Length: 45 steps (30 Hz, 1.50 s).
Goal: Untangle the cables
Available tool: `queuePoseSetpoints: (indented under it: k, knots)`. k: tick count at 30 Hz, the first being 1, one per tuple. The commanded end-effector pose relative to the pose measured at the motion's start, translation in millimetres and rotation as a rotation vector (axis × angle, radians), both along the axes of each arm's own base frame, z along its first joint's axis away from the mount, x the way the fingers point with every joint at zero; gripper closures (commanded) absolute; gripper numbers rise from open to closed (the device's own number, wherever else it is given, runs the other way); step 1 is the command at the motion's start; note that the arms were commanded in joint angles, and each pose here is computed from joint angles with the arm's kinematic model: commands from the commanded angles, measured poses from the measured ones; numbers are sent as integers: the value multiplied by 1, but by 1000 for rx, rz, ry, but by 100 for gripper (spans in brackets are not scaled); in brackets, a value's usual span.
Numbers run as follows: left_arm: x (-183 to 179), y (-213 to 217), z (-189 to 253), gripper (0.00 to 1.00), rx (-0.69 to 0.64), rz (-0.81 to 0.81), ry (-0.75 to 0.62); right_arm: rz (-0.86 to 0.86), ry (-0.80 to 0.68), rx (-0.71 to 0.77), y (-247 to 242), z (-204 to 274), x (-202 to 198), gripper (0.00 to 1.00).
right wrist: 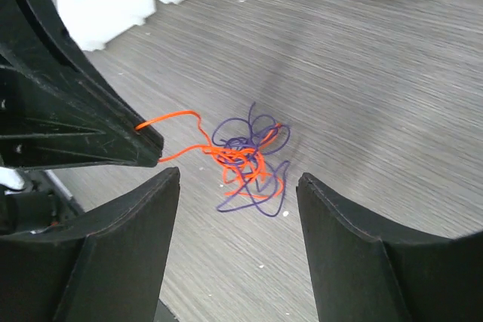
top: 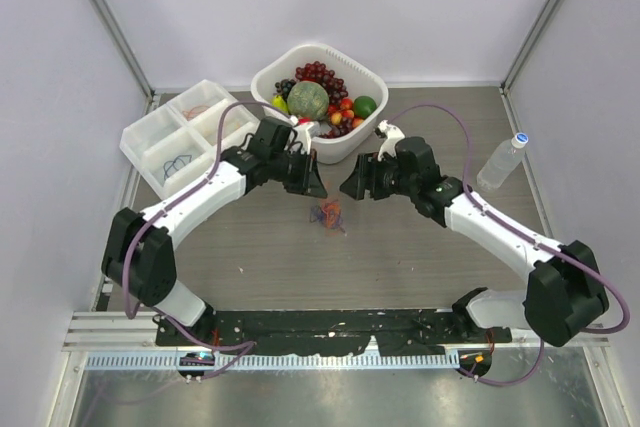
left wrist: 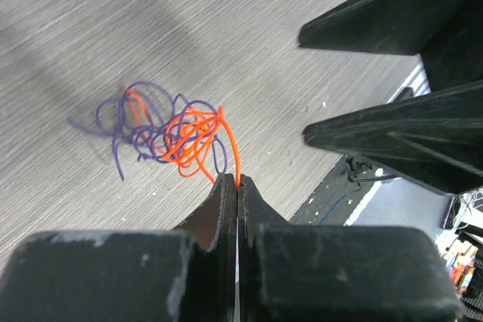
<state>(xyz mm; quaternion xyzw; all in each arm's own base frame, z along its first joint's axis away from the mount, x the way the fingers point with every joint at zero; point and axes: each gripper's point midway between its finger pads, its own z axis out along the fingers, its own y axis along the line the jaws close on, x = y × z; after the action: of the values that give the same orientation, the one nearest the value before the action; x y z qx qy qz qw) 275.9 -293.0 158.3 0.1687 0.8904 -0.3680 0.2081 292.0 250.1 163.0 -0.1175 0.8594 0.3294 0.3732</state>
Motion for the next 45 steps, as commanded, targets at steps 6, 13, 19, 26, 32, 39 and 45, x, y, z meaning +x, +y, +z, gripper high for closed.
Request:
queuePoseSetpoints:
  k: [6, 13, 19, 26, 32, 39, 45]
  knots:
    - [-3, -18, 107, 100, -207, -68, -174, 110, -90, 187, 41, 44, 6, 31]
    - [-17, -29, 149, 100, -321, -130, -179, -25, -44, 113, 43, 17, 37, 32]
    - [-27, -28, 223, 100, -423, -162, -303, -155, 123, -80, 19, -53, 45, 64]
    - [-41, -17, 352, 100, -589, -163, -560, -147, 227, -179, -9, -105, 5, 62]
    - [-41, -18, 369, 100, -621, -159, -572, -121, 181, -205, -24, -90, -10, 50]
    - [-27, -22, 349, 100, -582, -118, -527, 28, -10, -31, -13, 7, -23, 36]
    - [-25, -25, 339, 100, -586, -117, -492, 38, -216, 111, -6, 104, -18, 33]
